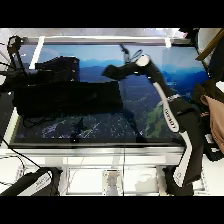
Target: Fold the clothes and pants, and hang the long-sleeved shirts on hangers.
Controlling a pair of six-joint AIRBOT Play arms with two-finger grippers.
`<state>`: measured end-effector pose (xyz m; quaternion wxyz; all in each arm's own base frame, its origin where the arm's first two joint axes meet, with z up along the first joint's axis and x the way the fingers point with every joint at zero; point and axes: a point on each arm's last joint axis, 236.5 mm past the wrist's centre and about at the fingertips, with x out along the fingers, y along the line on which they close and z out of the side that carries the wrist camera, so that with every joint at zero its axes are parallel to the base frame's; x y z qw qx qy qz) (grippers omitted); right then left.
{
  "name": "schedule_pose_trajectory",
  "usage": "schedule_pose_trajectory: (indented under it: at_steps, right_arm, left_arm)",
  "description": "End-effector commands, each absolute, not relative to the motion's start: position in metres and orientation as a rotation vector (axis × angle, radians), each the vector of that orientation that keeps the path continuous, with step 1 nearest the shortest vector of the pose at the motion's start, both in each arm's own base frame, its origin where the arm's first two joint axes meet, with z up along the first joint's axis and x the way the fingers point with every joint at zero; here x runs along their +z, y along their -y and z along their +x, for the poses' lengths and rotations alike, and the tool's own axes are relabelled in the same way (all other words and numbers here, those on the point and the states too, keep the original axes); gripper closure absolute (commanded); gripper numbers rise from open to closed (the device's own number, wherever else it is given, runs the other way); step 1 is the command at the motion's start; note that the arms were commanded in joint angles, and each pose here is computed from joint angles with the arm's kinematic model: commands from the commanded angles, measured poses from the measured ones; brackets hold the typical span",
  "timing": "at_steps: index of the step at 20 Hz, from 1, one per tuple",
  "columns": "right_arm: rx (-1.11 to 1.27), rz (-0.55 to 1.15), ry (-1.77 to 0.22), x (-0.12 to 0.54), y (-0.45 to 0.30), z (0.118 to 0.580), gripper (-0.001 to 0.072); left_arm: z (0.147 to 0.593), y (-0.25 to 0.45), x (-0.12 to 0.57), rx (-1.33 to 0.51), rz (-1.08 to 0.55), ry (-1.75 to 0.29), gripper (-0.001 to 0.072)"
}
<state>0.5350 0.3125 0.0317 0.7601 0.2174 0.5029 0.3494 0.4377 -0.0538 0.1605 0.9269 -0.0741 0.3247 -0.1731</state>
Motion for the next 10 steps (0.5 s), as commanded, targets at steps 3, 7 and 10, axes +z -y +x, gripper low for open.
schedule_pose_trajectory:
  at_steps: [3,7,10]
  right_arm:
    - [0.470,0.483,-1.352,-0.051,-0.204,0.529,0.0234]
    - [0.465,0.516,-1.425,-0.088,-0.216,0.522,0.0234]
    - [0.480,0.536,-1.456,-0.103,-0.229,0.516,0.0234]
  left_arm:
    - [0.437,0.054,0.160,-0.356,-0.152,-0.668,0.0687]
    - [0.437,0.054,0.160,-0.356,-0.152,-0.668,0.0686]
    - [0.437,0.054,0.160,-0.356,-0.152,-0.668,0.0686]
